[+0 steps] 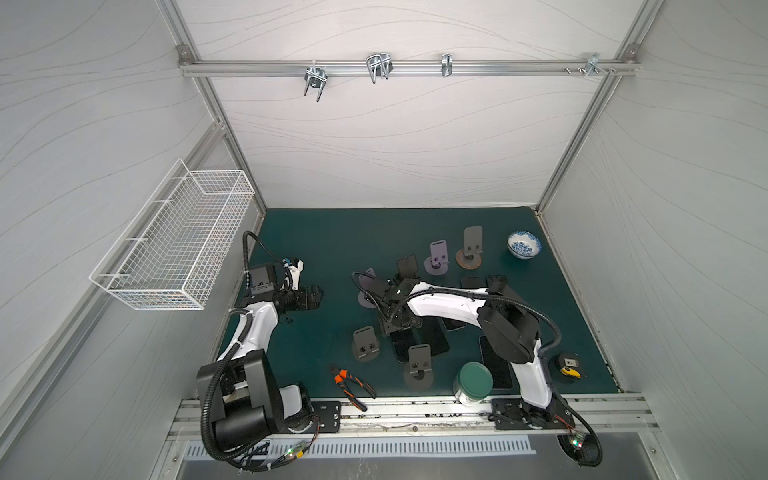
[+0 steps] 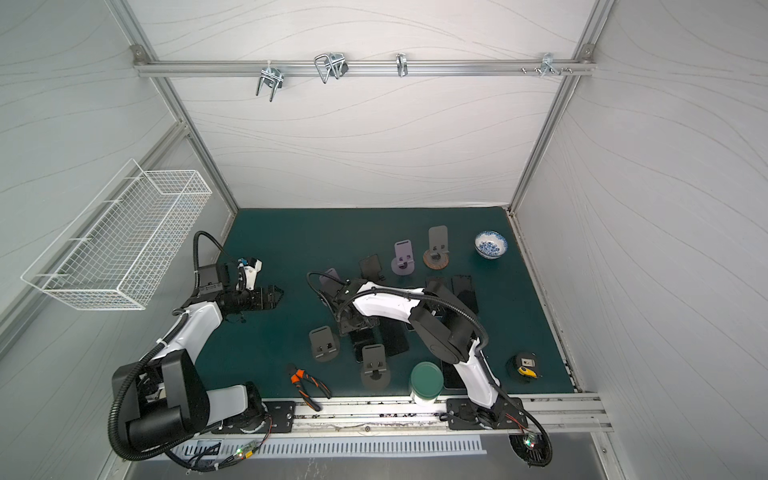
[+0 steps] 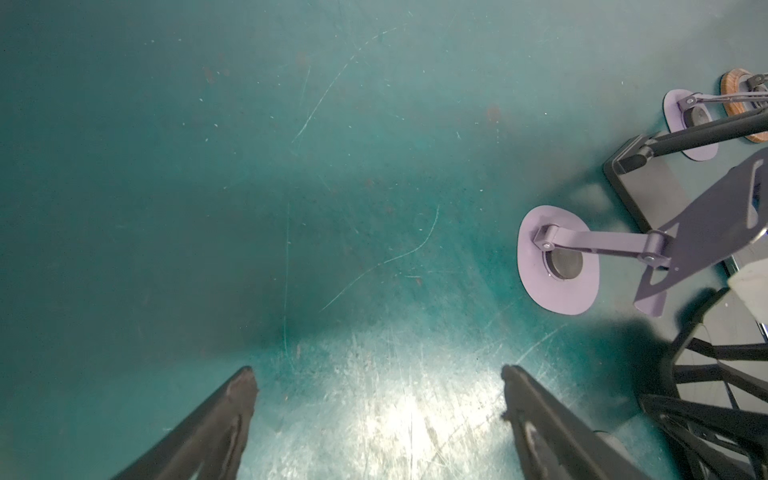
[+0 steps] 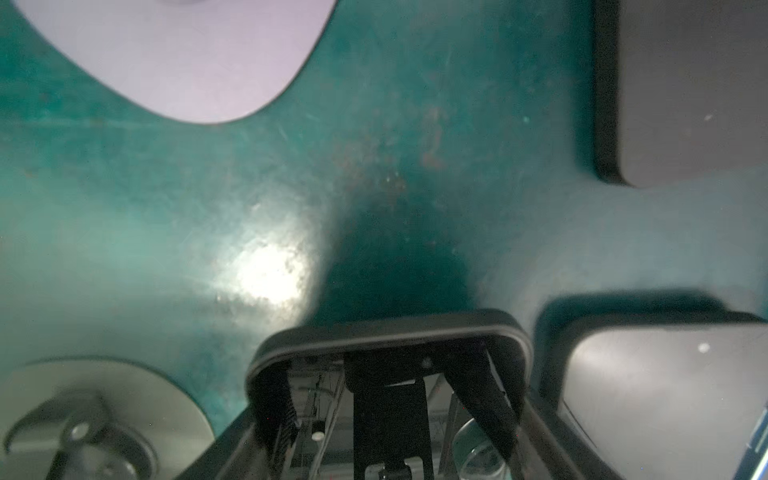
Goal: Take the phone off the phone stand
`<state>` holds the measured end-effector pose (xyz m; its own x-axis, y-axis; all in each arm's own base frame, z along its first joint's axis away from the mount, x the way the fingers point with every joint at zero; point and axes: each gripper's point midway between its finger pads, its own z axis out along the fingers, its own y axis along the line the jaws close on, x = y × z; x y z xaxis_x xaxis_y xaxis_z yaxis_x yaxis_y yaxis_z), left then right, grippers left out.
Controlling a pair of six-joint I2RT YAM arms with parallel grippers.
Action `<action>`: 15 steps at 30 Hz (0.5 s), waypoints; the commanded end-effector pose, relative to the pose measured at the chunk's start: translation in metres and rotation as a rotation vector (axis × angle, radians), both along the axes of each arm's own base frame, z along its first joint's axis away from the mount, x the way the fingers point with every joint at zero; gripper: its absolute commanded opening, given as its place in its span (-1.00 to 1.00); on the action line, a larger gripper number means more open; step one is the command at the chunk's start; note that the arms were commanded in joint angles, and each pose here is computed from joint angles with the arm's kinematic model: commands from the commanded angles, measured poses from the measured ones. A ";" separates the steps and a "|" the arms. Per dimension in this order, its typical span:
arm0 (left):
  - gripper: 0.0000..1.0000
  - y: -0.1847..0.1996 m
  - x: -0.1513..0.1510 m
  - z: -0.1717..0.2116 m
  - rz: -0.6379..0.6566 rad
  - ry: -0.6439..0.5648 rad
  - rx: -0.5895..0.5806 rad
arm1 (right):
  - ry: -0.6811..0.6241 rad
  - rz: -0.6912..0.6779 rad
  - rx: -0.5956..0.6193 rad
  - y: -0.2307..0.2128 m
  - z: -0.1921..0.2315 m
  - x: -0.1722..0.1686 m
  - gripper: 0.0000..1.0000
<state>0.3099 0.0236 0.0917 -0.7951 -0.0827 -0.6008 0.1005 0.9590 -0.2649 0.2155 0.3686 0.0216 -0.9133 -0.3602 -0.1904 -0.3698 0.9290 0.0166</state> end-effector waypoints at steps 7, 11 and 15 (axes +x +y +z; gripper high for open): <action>0.87 0.001 0.009 0.014 -0.019 -0.038 0.005 | 0.050 0.010 -0.032 0.003 -0.017 -0.002 0.09; 0.88 0.001 0.009 0.014 -0.020 -0.038 0.005 | 0.055 0.010 -0.036 0.003 -0.019 -0.003 0.10; 0.87 0.001 0.010 0.014 -0.019 -0.039 0.004 | 0.064 0.009 -0.037 0.003 -0.021 -0.004 0.13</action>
